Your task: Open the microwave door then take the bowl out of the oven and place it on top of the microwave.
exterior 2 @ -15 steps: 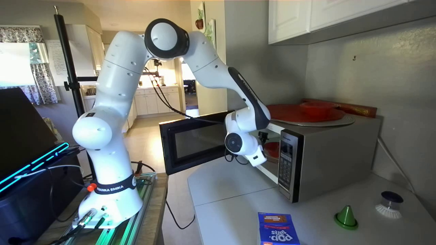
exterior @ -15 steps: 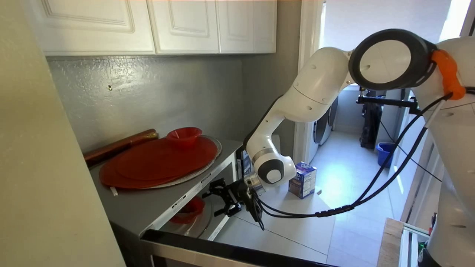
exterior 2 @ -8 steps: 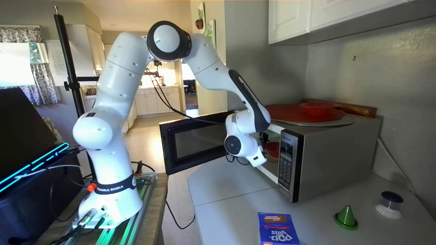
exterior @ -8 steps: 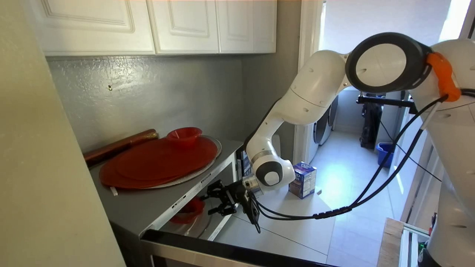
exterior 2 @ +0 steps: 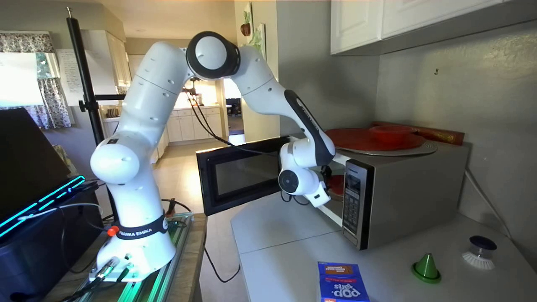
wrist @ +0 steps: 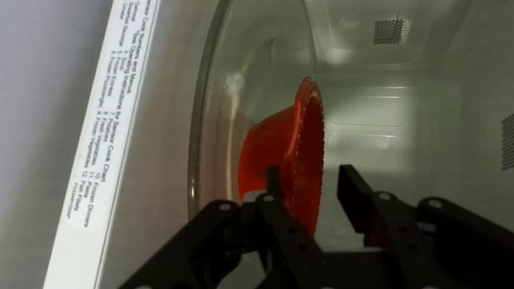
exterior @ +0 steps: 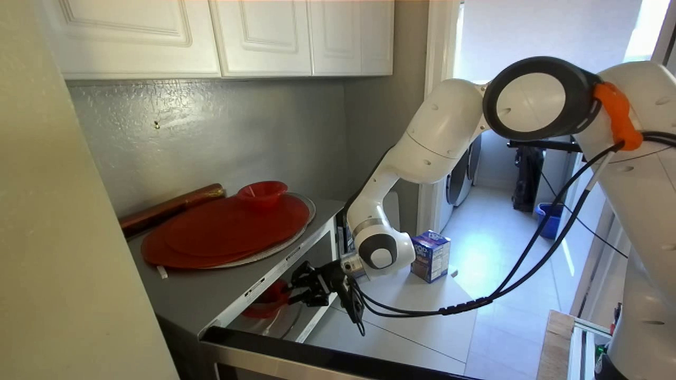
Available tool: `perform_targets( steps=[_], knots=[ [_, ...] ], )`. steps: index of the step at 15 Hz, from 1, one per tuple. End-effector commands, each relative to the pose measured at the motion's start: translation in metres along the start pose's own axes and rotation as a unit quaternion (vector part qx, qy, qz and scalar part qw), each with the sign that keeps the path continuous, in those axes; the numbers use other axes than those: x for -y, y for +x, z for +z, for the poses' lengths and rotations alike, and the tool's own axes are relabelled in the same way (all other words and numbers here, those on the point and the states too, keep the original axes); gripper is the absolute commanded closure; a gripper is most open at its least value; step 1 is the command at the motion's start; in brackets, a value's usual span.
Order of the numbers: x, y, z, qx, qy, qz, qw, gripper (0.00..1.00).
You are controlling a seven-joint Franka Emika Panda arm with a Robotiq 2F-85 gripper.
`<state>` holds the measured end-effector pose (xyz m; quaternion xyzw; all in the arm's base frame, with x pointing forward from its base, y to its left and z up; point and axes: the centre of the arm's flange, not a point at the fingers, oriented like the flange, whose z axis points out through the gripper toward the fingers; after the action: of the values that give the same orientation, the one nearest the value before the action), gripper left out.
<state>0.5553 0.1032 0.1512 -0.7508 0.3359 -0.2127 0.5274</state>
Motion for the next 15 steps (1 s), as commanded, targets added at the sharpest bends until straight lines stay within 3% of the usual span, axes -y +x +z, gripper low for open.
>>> perform_targets(
  steps=[1,2,3,9,15],
  knots=[
    [-0.004,0.001,0.014,-0.011,0.008,-0.007,0.9999,0.88],
    [-0.004,0.001,0.015,-0.012,0.008,-0.007,0.9999,0.98],
    [-0.005,0.002,0.016,-0.012,0.007,-0.008,0.9999,1.00],
    [-0.003,0.001,0.015,-0.004,0.002,-0.013,0.9999,1.00],
    [-0.011,-0.017,-0.026,0.060,-0.029,-0.002,0.9978,1.00]
  ],
)
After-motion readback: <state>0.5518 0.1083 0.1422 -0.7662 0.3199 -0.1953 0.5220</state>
